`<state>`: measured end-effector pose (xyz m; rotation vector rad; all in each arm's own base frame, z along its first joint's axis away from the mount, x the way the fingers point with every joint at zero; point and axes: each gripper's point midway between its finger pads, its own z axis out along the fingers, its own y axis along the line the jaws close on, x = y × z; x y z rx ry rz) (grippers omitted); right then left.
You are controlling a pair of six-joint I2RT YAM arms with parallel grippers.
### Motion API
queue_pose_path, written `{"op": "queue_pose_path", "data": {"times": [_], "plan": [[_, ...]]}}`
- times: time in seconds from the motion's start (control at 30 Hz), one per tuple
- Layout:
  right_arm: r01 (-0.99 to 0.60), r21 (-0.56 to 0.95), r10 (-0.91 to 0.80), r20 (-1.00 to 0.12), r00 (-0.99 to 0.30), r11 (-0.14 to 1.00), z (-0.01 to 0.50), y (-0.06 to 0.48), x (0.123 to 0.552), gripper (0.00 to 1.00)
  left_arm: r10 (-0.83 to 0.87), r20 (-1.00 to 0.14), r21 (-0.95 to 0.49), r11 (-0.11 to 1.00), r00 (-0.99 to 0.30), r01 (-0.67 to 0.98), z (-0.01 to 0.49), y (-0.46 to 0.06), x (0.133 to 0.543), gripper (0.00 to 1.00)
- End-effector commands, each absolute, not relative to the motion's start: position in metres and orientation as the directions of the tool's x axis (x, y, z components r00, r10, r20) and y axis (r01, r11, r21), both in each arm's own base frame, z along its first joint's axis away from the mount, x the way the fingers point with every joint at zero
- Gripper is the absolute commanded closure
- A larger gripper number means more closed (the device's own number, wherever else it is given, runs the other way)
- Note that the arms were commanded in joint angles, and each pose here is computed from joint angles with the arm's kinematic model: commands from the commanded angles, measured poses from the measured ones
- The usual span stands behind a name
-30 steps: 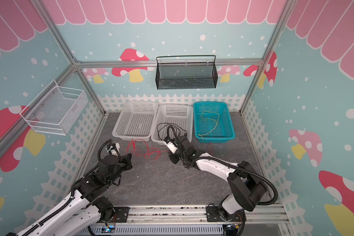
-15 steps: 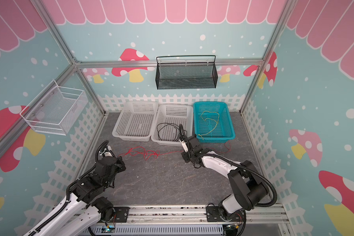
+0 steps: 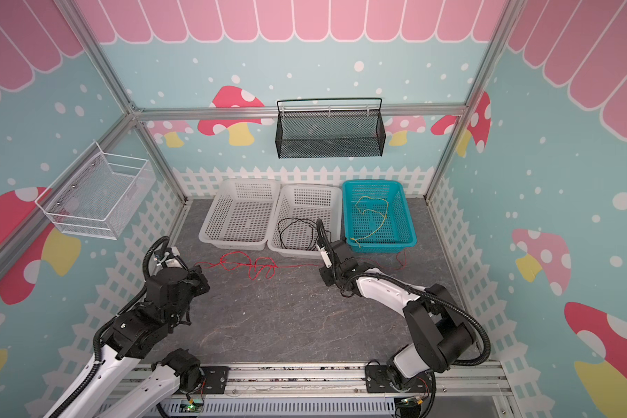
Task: Untangle and sort cables by color
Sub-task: Untie the cable.
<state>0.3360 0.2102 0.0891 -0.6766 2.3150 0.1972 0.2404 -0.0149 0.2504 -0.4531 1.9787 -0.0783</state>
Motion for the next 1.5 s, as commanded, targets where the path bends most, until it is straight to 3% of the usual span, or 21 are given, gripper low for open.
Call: {"op": "queue_pose_path", "data": {"times": [0.0, 0.2, 0.37, 0.53, 0.7, 0.8, 1.33, 1.43, 1.47], "plan": [[-0.399, -0.203, -0.444, -0.503, -0.741, 0.894, 0.046, 0.144, 0.322, 1.0, -0.312, -0.94, -0.194, 0.824, -0.14, -0.533, 0.306, 0.054, 0.217, 1.0], [-0.465, -0.127, -0.454, -0.544, -0.706, 0.876, 0.056, 0.165, 0.32, 1.0, -0.33, -0.934, -0.241, 0.863, -0.136, -0.443, 0.324, 0.039, 0.229, 1.0], [-0.644, 0.005, -0.491, -0.644, -0.587, 0.765, 0.084, 0.218, 0.307, 0.97, -0.408, -0.865, -0.347, 0.907, -0.293, -0.24, 0.272, -0.018, 0.258, 1.0], [-0.744, 0.067, -0.511, -0.686, -0.518, 0.665, 0.104, 0.25, 0.298, 0.81, -0.349, -0.858, -0.312, 0.937, -0.377, -0.157, 0.233, -0.048, 0.256, 1.0], [-0.867, 0.137, -0.506, -0.764, -0.4, 0.479, 0.145, 0.296, 0.277, 0.45, -0.304, -0.872, -0.286, 0.953, -0.384, -0.104, 0.227, -0.058, 0.254, 1.0], [-0.886, 0.127, -0.484, -0.799, -0.358, 0.447, 0.166, 0.314, 0.276, 0.36, -0.303, -0.872, -0.284, 0.953, -0.384, -0.106, 0.224, -0.058, 0.254, 1.0], [-0.897, 0.276, -0.501, -0.754, -0.426, 0.346, 0.134, 0.369, 0.265, 0.36, -0.297, -0.878, -0.271, 0.955, -0.376, -0.121, 0.214, -0.054, 0.255, 1.0], [-0.893, 0.294, -0.514, -0.737, -0.439, 0.34, 0.125, 0.374, 0.263, 0.48, -0.299, -0.879, -0.273, 0.954, -0.372, -0.123, 0.214, -0.054, 0.255, 1.0], [-0.89, 0.296, -0.517, -0.732, -0.444, 0.345, 0.122, 0.375, 0.264, 0.61, -0.297, -0.879, -0.271, 0.955, -0.372, -0.122, 0.213, -0.054, 0.255, 1.0]]}}
